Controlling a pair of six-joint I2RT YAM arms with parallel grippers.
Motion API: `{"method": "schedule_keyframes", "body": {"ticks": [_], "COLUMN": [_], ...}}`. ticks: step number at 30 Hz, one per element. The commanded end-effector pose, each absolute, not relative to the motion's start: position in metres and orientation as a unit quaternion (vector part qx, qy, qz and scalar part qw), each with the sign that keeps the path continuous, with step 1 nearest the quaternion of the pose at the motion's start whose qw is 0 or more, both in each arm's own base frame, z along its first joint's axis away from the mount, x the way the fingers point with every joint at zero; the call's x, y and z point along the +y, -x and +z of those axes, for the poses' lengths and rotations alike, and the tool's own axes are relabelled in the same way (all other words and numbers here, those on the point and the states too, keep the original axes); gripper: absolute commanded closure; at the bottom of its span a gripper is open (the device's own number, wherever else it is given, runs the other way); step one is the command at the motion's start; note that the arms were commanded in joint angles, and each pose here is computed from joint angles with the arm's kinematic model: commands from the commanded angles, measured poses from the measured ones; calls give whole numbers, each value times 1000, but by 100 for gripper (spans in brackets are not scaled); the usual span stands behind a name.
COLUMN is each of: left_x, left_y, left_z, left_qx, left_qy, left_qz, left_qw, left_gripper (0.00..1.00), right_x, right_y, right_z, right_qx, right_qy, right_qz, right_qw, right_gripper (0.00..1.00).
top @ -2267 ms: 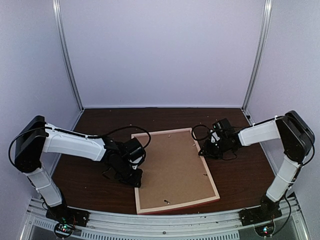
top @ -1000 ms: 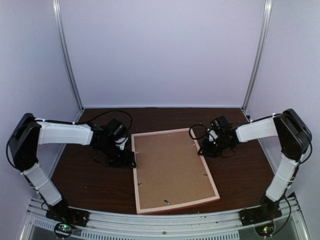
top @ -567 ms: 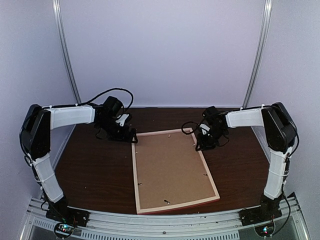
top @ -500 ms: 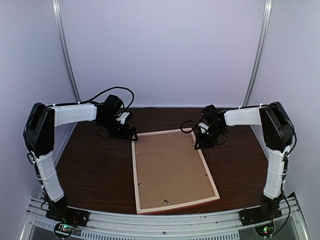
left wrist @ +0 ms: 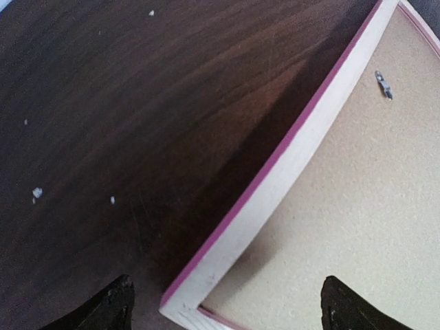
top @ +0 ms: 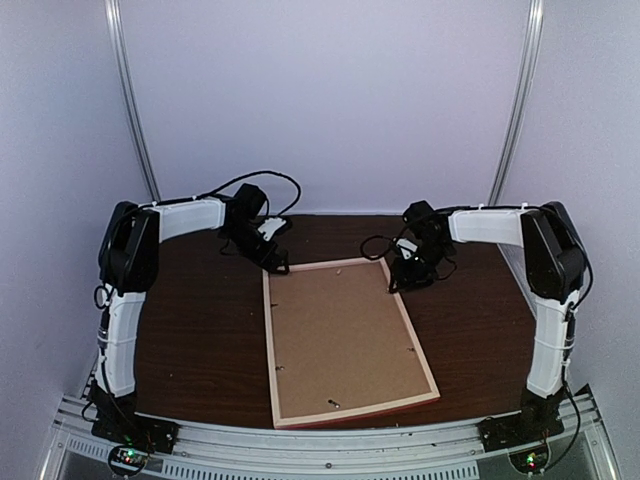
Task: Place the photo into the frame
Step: Rotate the photo frame at the center of the board.
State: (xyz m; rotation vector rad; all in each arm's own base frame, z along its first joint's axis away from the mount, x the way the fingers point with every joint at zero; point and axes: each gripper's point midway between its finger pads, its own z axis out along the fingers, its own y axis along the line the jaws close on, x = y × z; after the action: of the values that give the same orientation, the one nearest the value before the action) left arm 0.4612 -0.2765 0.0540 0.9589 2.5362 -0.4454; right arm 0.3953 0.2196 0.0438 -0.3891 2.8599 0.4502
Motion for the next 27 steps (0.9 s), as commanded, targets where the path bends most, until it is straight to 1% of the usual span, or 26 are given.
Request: {"method": "schedule_keyframes", "body": {"ticks": [1, 7, 11, 14, 27], "left_x": [-291, -312, -319, -323, -319], "left_y": [-477, -486, -487, -486, -478], "left_z": [52, 48, 46, 44, 18], "left_qx": [874, 852, 843, 839, 848], "left_qy": [-409, -438, -447, -451, -468], "left_qz": [-162, -203, -218, -226, -167], "left_qw": [208, 204, 206, 204, 184], "left_gripper": [8, 21, 23, 29, 55], "right_x": [212, 202, 195, 194, 197], "right_y": [-373, -343, -332, -329, -326], "right_z": [69, 69, 66, 63, 54], "right_qx": [971, 973, 976, 977, 975], "right_qy": [121, 104, 99, 95, 87], "right_qz": [170, 178, 170, 169, 183], "right_qw": [116, 106, 97, 94, 87], "right_gripper": [50, 50, 50, 50, 51]}}
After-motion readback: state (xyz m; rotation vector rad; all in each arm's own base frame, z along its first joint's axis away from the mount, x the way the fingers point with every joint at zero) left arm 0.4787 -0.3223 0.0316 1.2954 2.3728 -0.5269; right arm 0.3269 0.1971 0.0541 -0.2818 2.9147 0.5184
